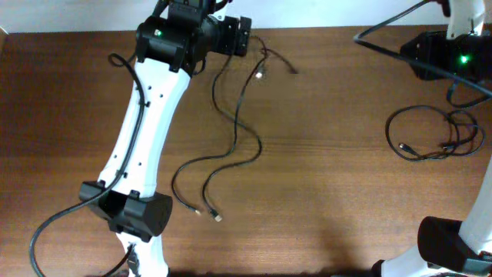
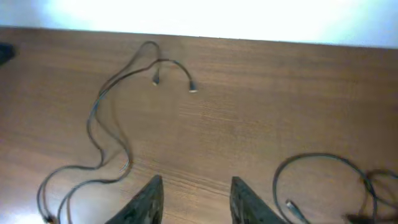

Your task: Untangle cables

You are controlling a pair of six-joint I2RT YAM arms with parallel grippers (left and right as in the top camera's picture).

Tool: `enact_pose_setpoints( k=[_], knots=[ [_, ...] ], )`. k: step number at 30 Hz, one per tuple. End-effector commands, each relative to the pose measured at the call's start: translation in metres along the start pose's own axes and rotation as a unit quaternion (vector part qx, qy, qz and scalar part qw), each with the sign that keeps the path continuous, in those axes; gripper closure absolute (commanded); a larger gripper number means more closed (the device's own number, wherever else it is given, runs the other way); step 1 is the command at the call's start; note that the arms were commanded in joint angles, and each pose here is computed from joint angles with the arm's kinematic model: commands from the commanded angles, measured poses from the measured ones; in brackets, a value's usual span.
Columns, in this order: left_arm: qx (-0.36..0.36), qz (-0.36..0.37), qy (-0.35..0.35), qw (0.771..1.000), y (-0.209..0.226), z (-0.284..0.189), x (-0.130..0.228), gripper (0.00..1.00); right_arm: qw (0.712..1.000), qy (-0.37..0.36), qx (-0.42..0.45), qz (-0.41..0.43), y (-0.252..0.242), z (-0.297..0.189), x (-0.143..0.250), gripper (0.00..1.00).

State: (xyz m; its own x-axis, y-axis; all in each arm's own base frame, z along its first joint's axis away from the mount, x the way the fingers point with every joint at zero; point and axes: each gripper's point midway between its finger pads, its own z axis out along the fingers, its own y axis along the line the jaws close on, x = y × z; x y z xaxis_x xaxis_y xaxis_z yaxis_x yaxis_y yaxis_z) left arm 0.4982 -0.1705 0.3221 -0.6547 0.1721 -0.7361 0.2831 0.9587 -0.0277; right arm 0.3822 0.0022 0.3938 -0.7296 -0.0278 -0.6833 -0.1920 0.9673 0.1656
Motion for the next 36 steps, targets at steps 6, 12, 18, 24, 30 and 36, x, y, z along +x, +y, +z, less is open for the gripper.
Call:
enact_pose_setpoints(
  k=[6, 12, 18, 24, 30, 36],
  knots=[
    [0.066, -0.002, -0.095, 0.993, -0.022, -0.125, -0.031, 0.01, 0.937, 0.028, 0.245, 0.246, -0.103, 0.048, 0.029, 0.64],
    [0.065, 0.008, -0.118, 0.991, -0.019, -0.192, -0.019, 0.02, 0.834, -0.001, 0.305, 0.461, -0.168, 0.156, 0.110, 0.08],
    [0.072, 0.006, -0.072, 0.995, -0.021, -0.194, 0.006, 0.01, 0.723, -0.039, 0.302, 0.621, -0.206, 0.192, 0.175, 0.08],
    [0.116, 0.008, -0.071, 0.991, -0.036, -0.198, 0.007, 0.01, 0.739, 0.029, 0.210, 0.639, -0.190, 0.257, 0.192, 0.08],
    [0.114, 0.008, -0.071, 0.991, -0.035, -0.198, 0.007, 0.01, 0.802, 0.019, 0.234, 0.549, -0.162, 0.281, 0.177, 0.06],
    [0.114, 0.008, -0.065, 0.991, -0.035, -0.198, 0.010, 0.01, 0.772, 0.048, 0.262, 0.577, -0.175, 0.285, 0.207, 0.02]
  ],
)
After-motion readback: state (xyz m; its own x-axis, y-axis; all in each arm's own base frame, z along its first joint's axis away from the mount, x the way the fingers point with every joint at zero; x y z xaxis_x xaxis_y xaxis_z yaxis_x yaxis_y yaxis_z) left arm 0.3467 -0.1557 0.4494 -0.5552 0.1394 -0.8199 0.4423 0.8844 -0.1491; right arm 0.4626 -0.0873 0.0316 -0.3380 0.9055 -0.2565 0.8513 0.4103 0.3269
